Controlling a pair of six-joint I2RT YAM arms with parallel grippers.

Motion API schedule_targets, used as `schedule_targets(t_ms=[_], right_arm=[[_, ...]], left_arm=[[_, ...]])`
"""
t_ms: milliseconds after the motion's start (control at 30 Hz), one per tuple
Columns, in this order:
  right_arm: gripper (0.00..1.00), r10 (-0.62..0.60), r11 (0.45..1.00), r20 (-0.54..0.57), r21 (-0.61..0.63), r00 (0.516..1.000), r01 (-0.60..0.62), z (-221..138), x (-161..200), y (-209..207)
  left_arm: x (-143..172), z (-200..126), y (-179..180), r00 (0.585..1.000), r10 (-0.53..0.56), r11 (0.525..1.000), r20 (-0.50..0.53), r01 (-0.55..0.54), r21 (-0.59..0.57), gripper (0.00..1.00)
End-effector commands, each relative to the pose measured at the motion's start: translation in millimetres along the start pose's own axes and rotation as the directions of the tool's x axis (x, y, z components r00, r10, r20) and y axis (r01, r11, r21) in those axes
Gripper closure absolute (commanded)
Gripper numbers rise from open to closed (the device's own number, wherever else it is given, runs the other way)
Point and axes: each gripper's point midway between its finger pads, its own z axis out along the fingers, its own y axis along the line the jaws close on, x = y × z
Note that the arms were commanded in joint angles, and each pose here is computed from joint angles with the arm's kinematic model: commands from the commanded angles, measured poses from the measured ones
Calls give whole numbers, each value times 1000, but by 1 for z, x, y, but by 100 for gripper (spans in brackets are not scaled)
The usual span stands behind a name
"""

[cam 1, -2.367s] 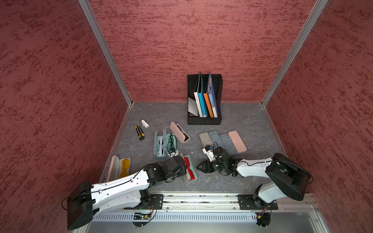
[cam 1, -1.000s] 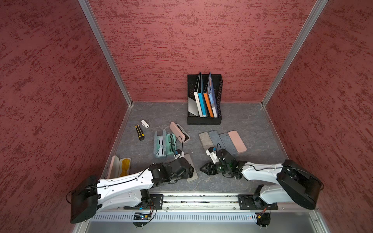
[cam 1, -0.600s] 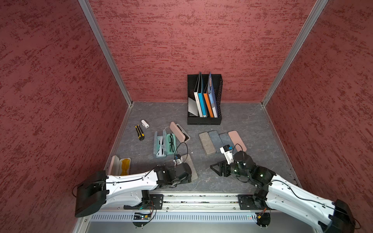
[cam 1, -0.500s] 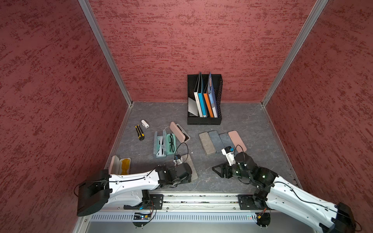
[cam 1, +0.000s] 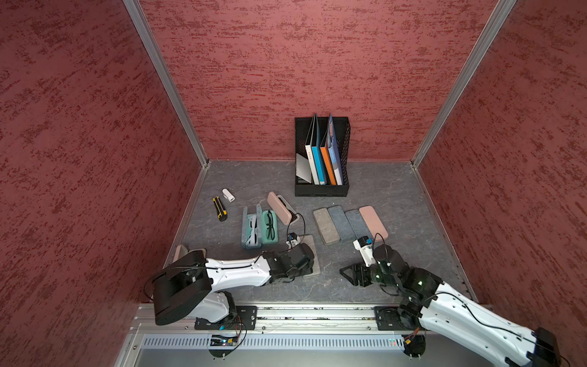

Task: Close the glasses case
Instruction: Move the glasses case to the center of the board.

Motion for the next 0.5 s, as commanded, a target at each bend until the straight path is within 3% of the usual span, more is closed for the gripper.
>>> schedule_targets(t_ms=[0,467], right_arm=[[30,4,1000,6,29,1000,-4,-3,5,-10],[30,-1,1000,10,7,1000,1,-6,7,-7]], left_arm=[[2,15,29,997,59,991,-53,-65,-117,51],[-45,44,18,997,64,982,-50,-72,-172,58]])
